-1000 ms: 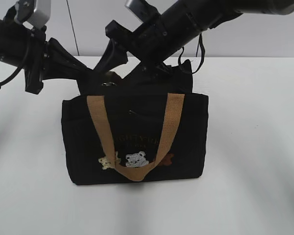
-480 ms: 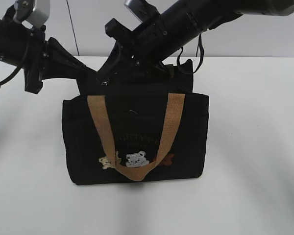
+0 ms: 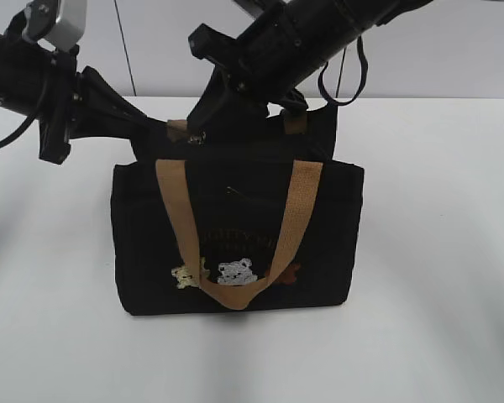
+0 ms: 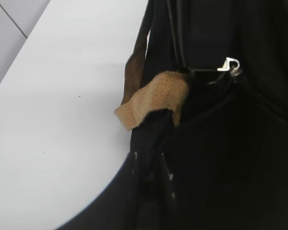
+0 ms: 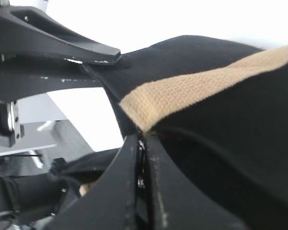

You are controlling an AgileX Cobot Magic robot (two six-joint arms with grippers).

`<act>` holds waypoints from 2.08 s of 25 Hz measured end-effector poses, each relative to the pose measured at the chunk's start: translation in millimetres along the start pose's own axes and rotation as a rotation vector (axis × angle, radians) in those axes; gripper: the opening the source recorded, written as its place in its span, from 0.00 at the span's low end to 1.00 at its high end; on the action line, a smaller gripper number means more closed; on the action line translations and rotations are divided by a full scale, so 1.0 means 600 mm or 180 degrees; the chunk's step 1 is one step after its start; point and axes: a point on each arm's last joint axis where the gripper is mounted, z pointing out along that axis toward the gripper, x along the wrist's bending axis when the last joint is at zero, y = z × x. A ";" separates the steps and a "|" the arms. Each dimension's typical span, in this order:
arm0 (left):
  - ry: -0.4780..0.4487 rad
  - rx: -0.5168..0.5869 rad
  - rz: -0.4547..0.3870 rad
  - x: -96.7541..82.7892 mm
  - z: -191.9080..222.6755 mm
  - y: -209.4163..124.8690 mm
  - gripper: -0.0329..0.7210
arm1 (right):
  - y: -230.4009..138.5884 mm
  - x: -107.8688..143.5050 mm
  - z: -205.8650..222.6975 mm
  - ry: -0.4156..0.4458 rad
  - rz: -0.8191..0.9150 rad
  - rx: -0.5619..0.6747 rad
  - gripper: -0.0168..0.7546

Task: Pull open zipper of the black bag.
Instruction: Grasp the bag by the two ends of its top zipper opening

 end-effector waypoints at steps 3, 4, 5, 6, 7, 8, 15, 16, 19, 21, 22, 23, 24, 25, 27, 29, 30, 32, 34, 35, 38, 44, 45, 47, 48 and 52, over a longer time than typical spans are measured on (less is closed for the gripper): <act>-0.0005 0.0012 0.0014 0.000 0.000 0.000 0.11 | -0.002 0.006 -0.017 -0.0176 -0.0152 -0.0015 0.01; -0.0007 0.0015 0.0016 0.000 0.000 0.000 0.11 | -0.002 0.007 -0.021 -0.0228 -0.0179 -0.0017 0.01; -0.0009 0.0014 0.0018 -0.001 0.000 0.000 0.11 | -0.003 0.008 -0.025 -0.0292 -0.0213 -0.0012 0.01; -0.0011 0.0013 0.0020 -0.001 0.000 0.000 0.11 | -0.004 0.009 -0.030 -0.0357 -0.0239 -0.0009 0.01; -0.0011 0.0013 0.0020 -0.001 0.000 0.000 0.11 | -0.005 0.010 -0.034 -0.0411 -0.0255 -0.0010 0.01; -0.0011 0.0013 0.0020 -0.001 0.000 0.000 0.11 | -0.005 0.010 -0.039 -0.0483 -0.0293 -0.0009 0.01; -0.0022 0.0012 0.0028 -0.002 0.001 0.001 0.11 | -0.011 0.003 -0.072 -0.1005 -0.0452 0.0047 0.01; -0.0023 0.0015 0.0027 -0.002 0.001 0.001 0.11 | -0.012 0.000 -0.078 -0.1097 -0.0480 0.0066 0.01; -0.0025 0.0019 0.0027 -0.002 0.001 0.001 0.11 | -0.016 -0.003 -0.093 -0.1352 -0.0550 0.0118 0.01; -0.0026 0.0020 0.0029 -0.002 0.001 0.001 0.11 | -0.018 -0.004 -0.104 -0.1515 -0.0566 0.0126 0.01; -0.0027 0.0021 0.0029 -0.002 0.001 0.001 0.11 | -0.019 -0.004 -0.109 -0.1592 -0.0577 0.0123 0.01; -0.0027 0.0021 0.0029 -0.002 0.001 0.001 0.11 | -0.019 -0.004 -0.114 -0.1651 -0.0586 0.0112 0.01; -0.0028 0.0023 0.0031 -0.002 0.001 0.001 0.11 | -0.019 -0.005 -0.116 -0.1693 -0.0593 0.0110 0.01; -0.0028 0.0023 0.0031 -0.002 0.001 0.001 0.11 | -0.019 -0.004 -0.119 -0.1721 -0.0604 0.0107 0.01; -0.0034 0.0028 0.0037 -0.002 0.001 0.001 0.11 | -0.020 -0.007 -0.121 -0.1807 -0.0637 0.0136 0.01; -0.0035 0.0030 0.0039 -0.002 0.001 0.001 0.11 | -0.021 -0.013 -0.126 -0.1915 -0.0663 0.0188 0.01; -0.0035 0.0030 0.0039 -0.002 0.001 0.001 0.11 | -0.021 -0.015 -0.127 -0.1952 -0.0666 0.0202 0.01; -0.0035 0.0031 0.0040 -0.003 0.001 0.000 0.11 | -0.021 -0.017 -0.128 -0.1973 -0.0665 0.0208 0.01; -0.0035 0.0031 0.0040 -0.003 0.001 0.000 0.11 | -0.021 -0.017 -0.128 -0.1973 -0.0664 0.0207 0.01; -0.0035 0.0031 0.0040 -0.003 0.001 0.000 0.11 | -0.021 -0.016 -0.128 -0.1967 -0.0658 0.0206 0.01; -0.0026 0.0030 -0.0075 -0.002 0.001 0.001 0.12 | -0.022 -0.014 -0.126 -0.1901 -0.0643 0.0205 0.03; 0.0230 0.0069 -0.1010 0.004 -0.016 0.012 0.55 | -0.024 0.002 -0.131 -0.1682 -0.0687 0.0167 0.51; 0.0306 0.0063 -0.1120 0.004 -0.025 0.019 0.64 | -0.024 0.007 -0.135 -0.1673 -0.0705 0.0144 0.59; 0.0478 0.0048 -0.1307 0.004 -0.047 0.036 0.72 | -0.026 0.020 -0.150 -0.1664 -0.0759 0.0068 0.68; 0.0594 0.0032 -0.1364 0.003 -0.061 0.046 0.74 | -0.028 0.026 -0.157 -0.1661 -0.0794 0.0036 0.71; 0.1003 0.0067 -0.1649 -0.008 -0.116 0.079 0.76 | -0.039 0.048 -0.189 -0.1725 -0.1019 0.0034 0.74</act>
